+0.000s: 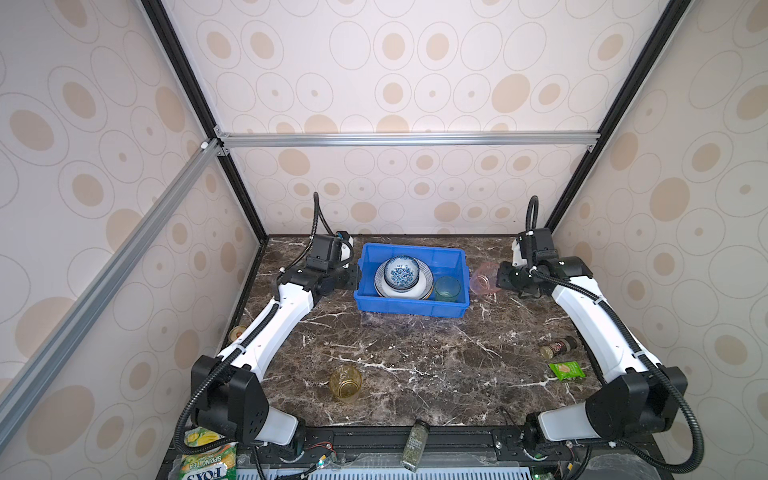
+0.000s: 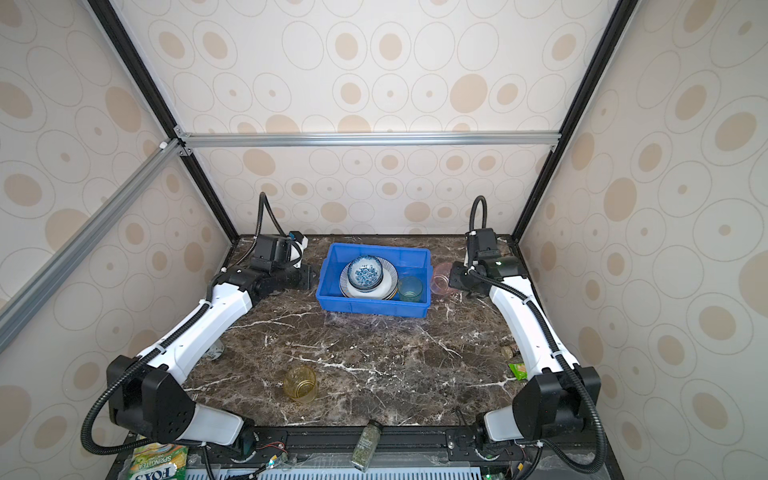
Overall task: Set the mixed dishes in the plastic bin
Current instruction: 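Carry the pink glass with the right gripper over the bin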
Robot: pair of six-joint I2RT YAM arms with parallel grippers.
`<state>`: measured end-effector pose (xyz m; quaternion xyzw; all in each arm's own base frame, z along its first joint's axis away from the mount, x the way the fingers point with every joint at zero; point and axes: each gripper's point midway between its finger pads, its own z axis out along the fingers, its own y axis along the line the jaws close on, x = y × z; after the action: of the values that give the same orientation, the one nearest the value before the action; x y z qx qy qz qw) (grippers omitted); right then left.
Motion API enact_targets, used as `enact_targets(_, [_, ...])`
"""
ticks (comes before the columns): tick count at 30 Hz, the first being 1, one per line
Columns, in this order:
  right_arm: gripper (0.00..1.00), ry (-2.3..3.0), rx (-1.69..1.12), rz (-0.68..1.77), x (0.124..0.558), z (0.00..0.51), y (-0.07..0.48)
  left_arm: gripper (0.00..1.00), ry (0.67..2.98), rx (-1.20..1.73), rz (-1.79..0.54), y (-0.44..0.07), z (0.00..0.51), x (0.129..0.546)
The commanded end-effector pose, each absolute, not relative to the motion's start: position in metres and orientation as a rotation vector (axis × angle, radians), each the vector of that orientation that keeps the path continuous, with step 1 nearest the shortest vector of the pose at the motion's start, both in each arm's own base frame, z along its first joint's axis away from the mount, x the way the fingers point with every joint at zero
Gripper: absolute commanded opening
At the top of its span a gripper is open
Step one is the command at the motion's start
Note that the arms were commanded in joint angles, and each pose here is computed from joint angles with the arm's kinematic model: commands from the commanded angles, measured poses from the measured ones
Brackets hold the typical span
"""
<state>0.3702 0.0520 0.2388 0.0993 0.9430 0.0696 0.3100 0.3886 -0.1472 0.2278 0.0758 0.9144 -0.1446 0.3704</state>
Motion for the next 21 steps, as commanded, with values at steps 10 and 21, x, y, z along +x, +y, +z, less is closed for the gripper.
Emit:
enact_targets(10, [0.00, 2.509, 0.062, 0.190, 0.391, 0.256, 0.099, 0.39, 2.313, 0.193, -0.338, -0.137, 0.248, 0.370])
enact_targets(21, [0.00, 2.564, -0.149, 0.151, 0.405, 0.247, 0.139, 0.39, 2.319, 0.195, -0.338, -0.137, 0.246, 0.370])
